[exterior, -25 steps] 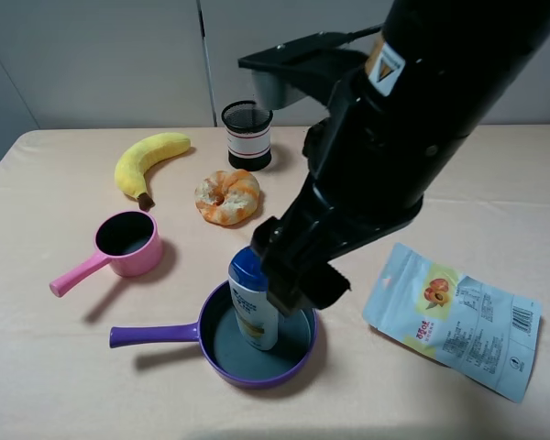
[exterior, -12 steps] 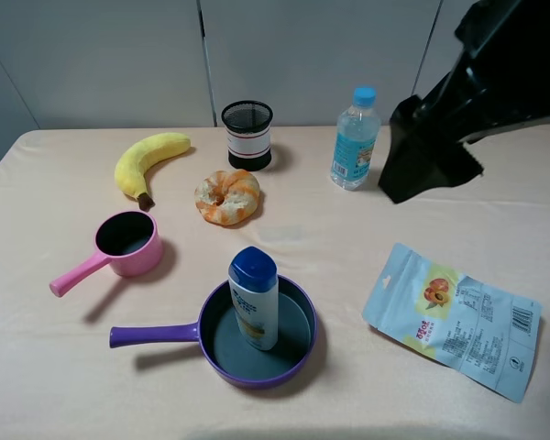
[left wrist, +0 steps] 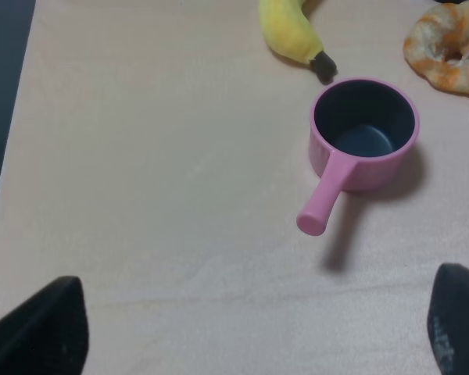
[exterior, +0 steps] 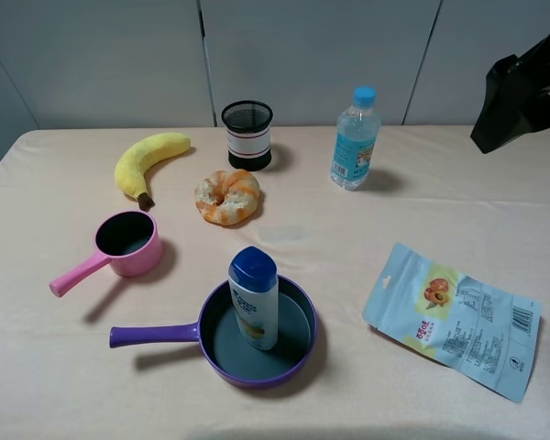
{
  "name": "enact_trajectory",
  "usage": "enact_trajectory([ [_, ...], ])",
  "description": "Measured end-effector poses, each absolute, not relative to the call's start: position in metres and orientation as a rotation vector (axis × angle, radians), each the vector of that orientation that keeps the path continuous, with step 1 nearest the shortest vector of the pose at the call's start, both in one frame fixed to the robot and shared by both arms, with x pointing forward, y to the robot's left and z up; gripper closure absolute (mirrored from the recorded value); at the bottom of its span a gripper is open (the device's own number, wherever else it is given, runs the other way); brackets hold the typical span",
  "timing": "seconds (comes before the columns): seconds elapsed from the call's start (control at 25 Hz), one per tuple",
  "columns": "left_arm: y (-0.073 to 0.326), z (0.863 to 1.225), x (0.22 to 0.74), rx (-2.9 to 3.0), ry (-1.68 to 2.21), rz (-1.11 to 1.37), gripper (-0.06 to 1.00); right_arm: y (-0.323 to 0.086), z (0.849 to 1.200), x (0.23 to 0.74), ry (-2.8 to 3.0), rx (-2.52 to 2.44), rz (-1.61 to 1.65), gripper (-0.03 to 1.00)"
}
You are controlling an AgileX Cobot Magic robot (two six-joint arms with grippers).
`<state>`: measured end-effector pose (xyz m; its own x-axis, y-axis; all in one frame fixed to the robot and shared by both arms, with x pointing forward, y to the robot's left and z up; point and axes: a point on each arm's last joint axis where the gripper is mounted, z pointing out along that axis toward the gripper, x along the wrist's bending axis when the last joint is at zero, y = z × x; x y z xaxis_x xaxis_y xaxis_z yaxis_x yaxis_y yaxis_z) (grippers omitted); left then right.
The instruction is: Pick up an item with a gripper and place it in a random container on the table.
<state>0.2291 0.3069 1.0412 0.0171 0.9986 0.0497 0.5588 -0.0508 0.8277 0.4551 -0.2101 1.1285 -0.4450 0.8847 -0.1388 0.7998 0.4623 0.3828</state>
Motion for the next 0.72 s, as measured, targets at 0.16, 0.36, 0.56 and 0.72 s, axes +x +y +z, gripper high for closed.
enact_trajectory([
  [0.16,0.307,1.041,0.229,1.677,1.605,0.906,0.07,-0.226,1.128,0.461,2.343,1.505,0.357,0.27],
  [0.36,0.307,1.041,0.229,1.677,1.605,0.906,0.07,-0.236,1.133,0.459,2.296,1.54,0.365,0.27],
  [0.56,0.307,1.041,0.229,1.677,1.605,0.906,0.07,-0.244,1.146,0.435,2.251,1.517,0.438,0.27],
  [0.72,0.307,1.041,0.229,1.677,1.605,0.906,0.07,-0.252,1.154,0.407,2.189,1.501,0.543,0.27],
])
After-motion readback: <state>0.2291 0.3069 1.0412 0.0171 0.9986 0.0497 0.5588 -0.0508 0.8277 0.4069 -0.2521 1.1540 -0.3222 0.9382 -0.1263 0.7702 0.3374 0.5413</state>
